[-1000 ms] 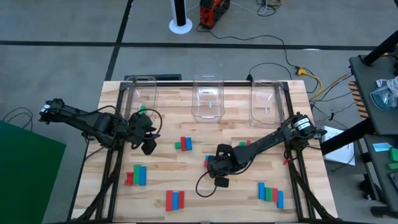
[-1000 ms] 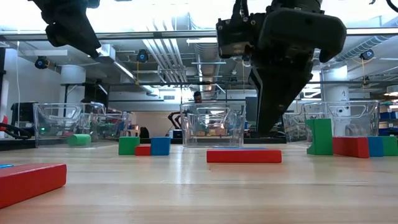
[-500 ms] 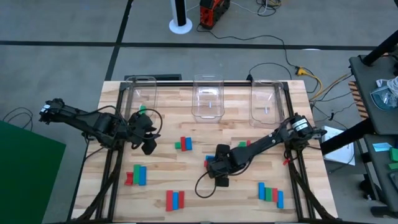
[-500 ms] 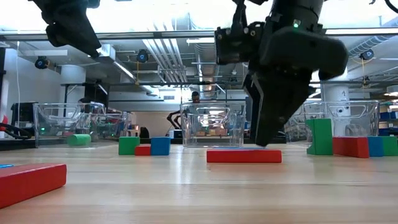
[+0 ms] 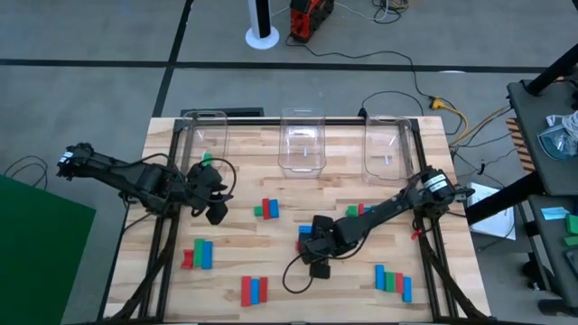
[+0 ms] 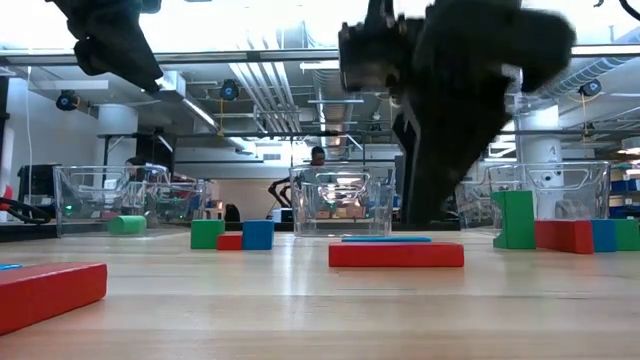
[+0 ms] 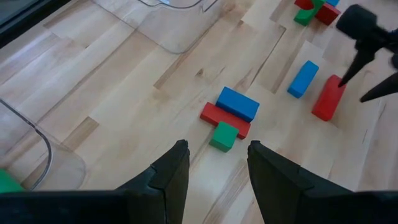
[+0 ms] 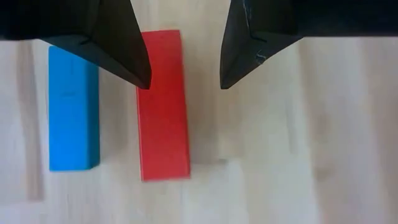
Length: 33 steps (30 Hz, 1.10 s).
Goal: Sort blocks
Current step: Put the red wooden block into the middle transparent bin
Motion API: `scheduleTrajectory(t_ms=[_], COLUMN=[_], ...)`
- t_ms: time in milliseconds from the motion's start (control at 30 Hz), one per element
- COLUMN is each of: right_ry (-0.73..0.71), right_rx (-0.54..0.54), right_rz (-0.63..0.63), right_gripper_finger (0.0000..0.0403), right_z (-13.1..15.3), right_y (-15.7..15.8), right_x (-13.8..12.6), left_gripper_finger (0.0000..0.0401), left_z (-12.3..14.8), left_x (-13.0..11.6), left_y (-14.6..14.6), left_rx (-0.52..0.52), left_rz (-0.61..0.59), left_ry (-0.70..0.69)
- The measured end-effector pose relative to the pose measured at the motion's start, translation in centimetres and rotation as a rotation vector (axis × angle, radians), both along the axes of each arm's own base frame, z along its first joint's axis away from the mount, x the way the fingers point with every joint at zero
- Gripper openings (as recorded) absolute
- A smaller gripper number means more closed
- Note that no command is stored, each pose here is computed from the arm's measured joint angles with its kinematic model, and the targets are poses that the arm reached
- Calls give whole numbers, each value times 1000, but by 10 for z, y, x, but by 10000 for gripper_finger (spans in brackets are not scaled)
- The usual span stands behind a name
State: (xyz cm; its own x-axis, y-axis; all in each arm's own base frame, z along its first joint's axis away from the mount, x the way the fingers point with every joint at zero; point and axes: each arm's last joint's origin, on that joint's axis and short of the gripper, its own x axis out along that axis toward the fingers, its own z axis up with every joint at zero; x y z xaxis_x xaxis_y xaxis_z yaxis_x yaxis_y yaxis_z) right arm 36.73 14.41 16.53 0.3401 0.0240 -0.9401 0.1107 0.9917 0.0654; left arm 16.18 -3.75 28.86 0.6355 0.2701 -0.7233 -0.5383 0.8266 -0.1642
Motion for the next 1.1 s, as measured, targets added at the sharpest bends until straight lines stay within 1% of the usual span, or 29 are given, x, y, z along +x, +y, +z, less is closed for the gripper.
scheduleTrajectory(t_ms=[100,233,500,833,967,1100], right_ry=[-6,-1,43,82,93,97], right_rx=[-26,-39,-48,-37,-41,-40], right_rz=[1,19,24,41,41,43], right_gripper_finger=[188,195,199,198,180,135], right_z=[6,5,-7,-36,-40,-41], right_y=[-1,-2,-4,-3,-2,-3], right_x=[2,1,-7,-5,-5,-6], left_gripper_finger=[142,142,142,142,142,142], left_z=[0,0,0,0,0,0], left_x=[0,0,0,0,0,0], left_y=[0,0,0,1,1,0], left_rx=[0,0,3,22,23,23], left_rz=[0,0,2,10,10,9], left_ry=[0,0,-1,-3,0,0])
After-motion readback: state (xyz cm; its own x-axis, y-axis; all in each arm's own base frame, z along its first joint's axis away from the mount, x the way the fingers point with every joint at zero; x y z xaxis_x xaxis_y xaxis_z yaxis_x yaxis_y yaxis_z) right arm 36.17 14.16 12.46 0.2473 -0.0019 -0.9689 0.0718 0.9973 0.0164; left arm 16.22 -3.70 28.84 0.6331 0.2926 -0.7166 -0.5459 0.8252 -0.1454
